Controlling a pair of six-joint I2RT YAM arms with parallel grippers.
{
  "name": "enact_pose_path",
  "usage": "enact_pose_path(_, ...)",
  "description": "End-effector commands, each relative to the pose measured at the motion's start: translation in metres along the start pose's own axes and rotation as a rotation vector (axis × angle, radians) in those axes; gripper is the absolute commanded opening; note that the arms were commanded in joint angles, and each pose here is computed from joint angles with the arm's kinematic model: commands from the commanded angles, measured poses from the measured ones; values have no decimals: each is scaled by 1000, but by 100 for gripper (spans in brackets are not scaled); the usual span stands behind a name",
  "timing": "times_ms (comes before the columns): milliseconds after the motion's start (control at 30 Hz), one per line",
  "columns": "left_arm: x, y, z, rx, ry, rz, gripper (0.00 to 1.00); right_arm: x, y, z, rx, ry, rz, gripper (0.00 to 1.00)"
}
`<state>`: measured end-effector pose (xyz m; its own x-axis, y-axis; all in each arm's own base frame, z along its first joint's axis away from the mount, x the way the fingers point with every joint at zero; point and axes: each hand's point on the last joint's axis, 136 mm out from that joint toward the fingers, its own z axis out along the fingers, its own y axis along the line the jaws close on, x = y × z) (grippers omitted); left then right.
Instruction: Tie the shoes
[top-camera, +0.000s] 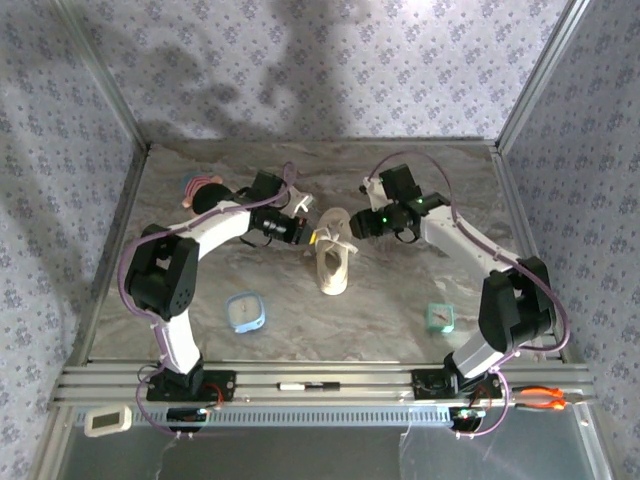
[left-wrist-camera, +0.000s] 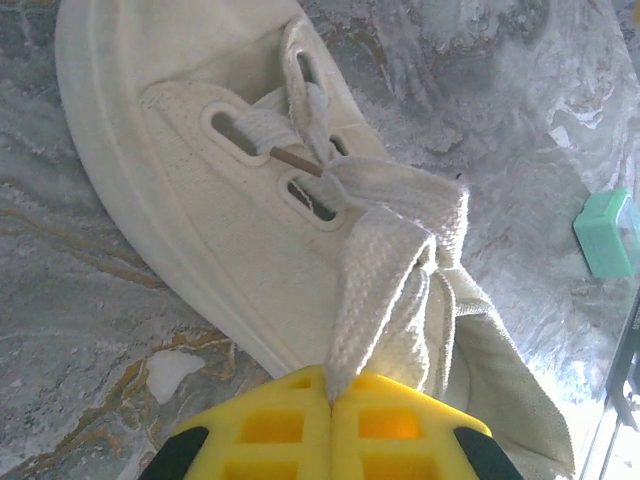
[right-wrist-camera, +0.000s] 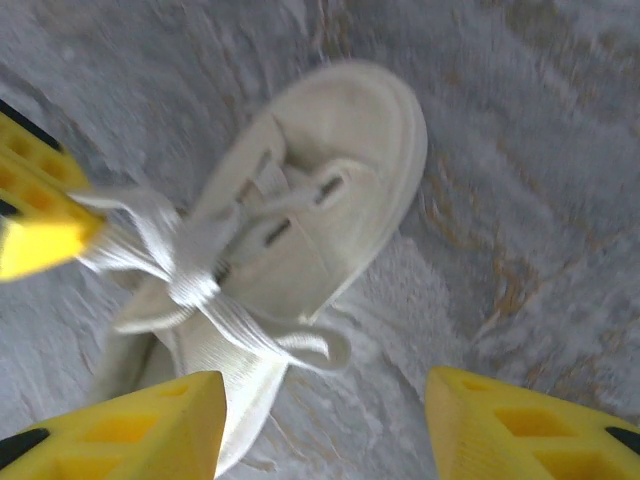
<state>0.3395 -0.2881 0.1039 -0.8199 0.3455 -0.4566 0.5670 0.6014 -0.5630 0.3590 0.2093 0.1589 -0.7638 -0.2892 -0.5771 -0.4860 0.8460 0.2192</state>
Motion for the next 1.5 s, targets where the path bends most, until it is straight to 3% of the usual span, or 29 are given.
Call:
enact_pose_path(0,3,3,3,-12,29,-43,0,-5,7,-1,28,24,-23,58)
enact_pose_path(200,7,5,3,-19,44,-50,0,-19,25,41,-15,50,2,59)
enact_pose_path(433,14,8,4,-29,62,-60,0,-6,23,83,34,145,25,58)
enact_pose_path(700,21,15,4,-38,70,-79,0,1,-20,45,275,79,106,58)
enact_pose_path(933,22,21,3,-47,68,-94,0,26,-34,20,327,73,203,58)
enact_pose_path(1200,21,18,4,-34,67,-94,0,-6,-4,20,151,-23,248,58)
enact_pose_path(1467,18,15,2,-30,54,-92,0,-20,32,70,-85,86,420,57)
